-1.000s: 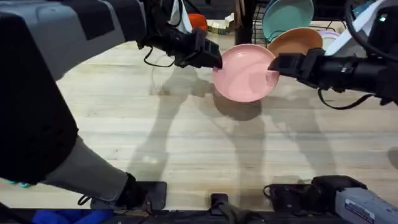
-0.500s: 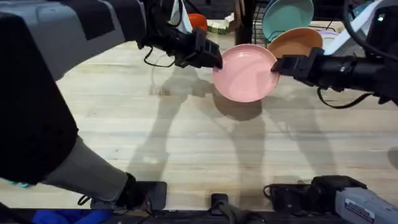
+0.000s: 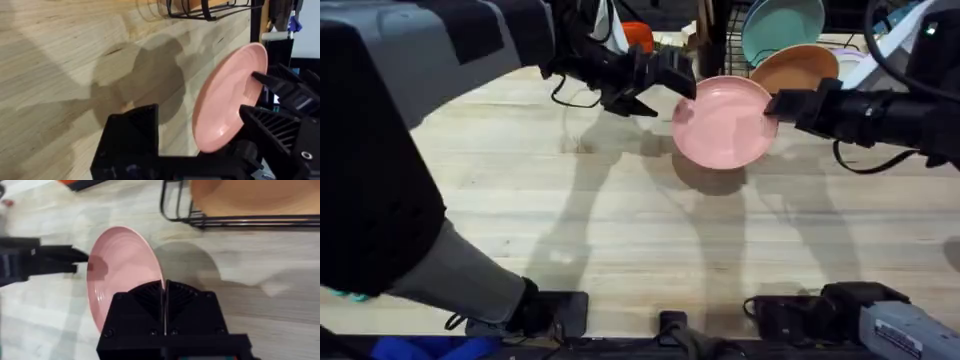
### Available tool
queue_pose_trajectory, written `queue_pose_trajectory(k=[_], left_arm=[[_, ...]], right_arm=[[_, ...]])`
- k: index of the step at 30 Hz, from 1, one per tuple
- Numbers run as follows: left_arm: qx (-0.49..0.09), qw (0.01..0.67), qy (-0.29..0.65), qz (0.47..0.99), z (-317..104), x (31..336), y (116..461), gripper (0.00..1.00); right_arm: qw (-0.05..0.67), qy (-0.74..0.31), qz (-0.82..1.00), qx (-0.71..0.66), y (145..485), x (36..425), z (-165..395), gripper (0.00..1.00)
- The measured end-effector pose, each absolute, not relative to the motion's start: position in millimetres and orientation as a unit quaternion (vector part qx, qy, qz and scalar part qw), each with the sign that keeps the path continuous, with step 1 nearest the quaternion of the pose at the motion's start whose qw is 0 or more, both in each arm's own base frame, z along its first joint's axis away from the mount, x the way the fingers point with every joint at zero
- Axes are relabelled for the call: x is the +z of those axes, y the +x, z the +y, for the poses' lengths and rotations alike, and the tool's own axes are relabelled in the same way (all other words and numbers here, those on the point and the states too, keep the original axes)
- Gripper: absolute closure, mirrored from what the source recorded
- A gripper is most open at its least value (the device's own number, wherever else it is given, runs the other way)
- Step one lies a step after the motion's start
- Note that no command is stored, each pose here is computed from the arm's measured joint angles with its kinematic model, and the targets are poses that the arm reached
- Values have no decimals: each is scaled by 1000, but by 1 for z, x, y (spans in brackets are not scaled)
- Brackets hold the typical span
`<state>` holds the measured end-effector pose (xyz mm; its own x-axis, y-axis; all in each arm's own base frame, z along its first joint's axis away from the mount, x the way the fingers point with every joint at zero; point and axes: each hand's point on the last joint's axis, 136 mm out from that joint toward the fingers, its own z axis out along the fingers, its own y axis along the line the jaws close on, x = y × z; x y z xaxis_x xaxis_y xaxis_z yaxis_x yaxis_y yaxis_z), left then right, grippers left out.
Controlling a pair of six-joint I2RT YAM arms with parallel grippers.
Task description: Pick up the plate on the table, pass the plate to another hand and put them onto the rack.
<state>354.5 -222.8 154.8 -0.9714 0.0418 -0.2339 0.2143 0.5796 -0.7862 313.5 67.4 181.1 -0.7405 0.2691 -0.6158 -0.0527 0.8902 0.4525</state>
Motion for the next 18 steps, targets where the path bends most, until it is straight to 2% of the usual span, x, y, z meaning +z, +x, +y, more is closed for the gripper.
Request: queue_pose_trajectory(k=[10,15,18], left_arm=[[-502,89,40,859,-203,171,362,6],[-495,116,36,861,-193,175,372,6],[-473,155,45,866,-189,189,377,6]], right_arm=[[409,47,893,184,331,194,54,973],[413,21,899,147,330,200,47,974],[427,-1,897,117,333,218,41,974]])
